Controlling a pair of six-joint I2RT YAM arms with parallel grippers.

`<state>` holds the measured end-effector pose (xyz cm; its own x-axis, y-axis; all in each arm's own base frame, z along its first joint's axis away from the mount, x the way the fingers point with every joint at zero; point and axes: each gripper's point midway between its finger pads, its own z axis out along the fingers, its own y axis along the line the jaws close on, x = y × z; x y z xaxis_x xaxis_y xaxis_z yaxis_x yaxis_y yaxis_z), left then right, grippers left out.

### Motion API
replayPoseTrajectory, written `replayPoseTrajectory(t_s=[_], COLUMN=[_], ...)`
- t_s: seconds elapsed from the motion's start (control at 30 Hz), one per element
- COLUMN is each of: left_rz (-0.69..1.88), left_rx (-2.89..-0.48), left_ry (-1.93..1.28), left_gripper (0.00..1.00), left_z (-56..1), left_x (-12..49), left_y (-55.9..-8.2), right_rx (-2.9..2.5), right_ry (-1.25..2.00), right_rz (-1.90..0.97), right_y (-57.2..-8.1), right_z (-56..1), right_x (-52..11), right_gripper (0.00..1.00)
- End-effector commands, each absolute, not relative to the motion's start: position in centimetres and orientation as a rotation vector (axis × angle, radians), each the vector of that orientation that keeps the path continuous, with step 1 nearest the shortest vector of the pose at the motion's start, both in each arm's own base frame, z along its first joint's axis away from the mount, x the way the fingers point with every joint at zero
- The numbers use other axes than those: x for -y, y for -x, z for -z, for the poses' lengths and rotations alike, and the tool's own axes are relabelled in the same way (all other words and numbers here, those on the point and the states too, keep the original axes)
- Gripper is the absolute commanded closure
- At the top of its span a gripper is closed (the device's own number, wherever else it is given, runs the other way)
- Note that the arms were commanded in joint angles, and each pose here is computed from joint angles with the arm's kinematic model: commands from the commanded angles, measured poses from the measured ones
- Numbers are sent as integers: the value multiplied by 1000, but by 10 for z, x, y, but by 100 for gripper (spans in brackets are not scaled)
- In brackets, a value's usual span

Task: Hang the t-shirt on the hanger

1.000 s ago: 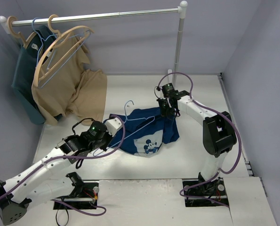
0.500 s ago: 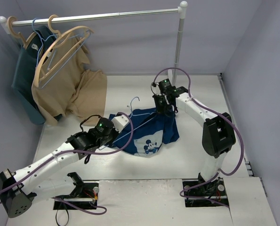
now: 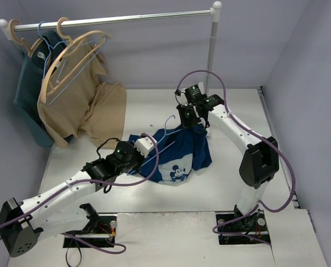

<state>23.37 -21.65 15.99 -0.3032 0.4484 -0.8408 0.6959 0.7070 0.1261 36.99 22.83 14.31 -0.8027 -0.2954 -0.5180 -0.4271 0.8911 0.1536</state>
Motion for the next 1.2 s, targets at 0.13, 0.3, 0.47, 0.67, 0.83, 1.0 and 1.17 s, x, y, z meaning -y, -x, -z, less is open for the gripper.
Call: replayPoseTrajectory(t_s=[0.13,0.3,0.47,0.67,0.83,1.0,1.17], left_rz=[584,685,719,702,777,891,983], left_rx=[-1755,-1651,-1593,-1507,-1416,-1412,-1439], left_ry=[-845,-814,-745,-590,-579,-611,-603], left_gripper=[100,100,100,100,100,100,100], left_z=[-209,-242,-265,-298,-339,-342,-321], left_x=[253,267,269,259,263,275,284], left_y=[-225,-223,-227,-241,-234,-221,-213], right_rx=[-2308,-2203,-2136,-2041,-1964,-1993,-2042], right_ry=[633,725,784,820,866,927,986], right_rz=[-412,-459,-525,-595,-621,-678,-732], right_y=[-363,-347,-327,-306,-294,-280,-263], right_z=[-254,-291,-316,-354,-389,-365,-322], right_x=[-234,-245,-253,-258,-259,-272,-288], right_gripper=[100,100,100,100,100,100,99])
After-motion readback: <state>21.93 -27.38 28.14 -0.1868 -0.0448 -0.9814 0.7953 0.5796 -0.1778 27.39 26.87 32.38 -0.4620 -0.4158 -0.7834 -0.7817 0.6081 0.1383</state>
